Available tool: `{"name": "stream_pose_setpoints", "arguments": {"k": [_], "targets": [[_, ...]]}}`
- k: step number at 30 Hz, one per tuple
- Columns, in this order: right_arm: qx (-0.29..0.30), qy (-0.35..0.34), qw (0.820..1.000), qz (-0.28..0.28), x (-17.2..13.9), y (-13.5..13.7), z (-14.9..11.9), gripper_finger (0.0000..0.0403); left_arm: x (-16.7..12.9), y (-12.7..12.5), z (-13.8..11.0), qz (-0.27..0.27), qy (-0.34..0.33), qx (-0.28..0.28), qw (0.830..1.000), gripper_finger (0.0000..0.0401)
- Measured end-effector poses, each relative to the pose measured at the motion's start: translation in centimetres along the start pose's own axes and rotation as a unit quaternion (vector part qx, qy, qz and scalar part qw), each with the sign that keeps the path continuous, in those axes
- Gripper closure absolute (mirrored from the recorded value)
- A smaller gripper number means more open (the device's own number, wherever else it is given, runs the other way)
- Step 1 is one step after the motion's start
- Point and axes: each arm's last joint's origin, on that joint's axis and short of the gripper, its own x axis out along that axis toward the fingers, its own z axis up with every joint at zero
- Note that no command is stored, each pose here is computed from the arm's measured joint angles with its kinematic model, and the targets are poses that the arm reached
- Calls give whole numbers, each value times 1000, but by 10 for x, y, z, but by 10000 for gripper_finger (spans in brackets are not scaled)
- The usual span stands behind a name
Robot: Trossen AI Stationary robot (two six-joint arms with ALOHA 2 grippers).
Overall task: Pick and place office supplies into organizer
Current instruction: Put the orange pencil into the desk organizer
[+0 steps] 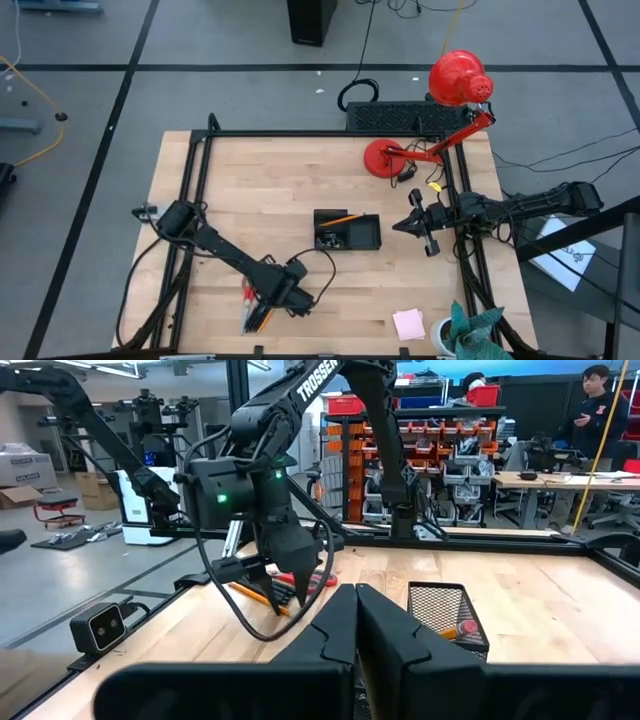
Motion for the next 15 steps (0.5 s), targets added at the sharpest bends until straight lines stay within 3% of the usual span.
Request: {"name": "stream_pose_setpoints", "arguments": {"k": [7, 15], "targets": [[0, 0, 1000, 0, 0, 0, 0, 403, 8, 2, 2, -17, -5, -41, 999, 240], [3, -5, 1000, -1, 0, 0, 1, 403, 11, 11, 20, -21, 31, -162, 986, 307]]}}
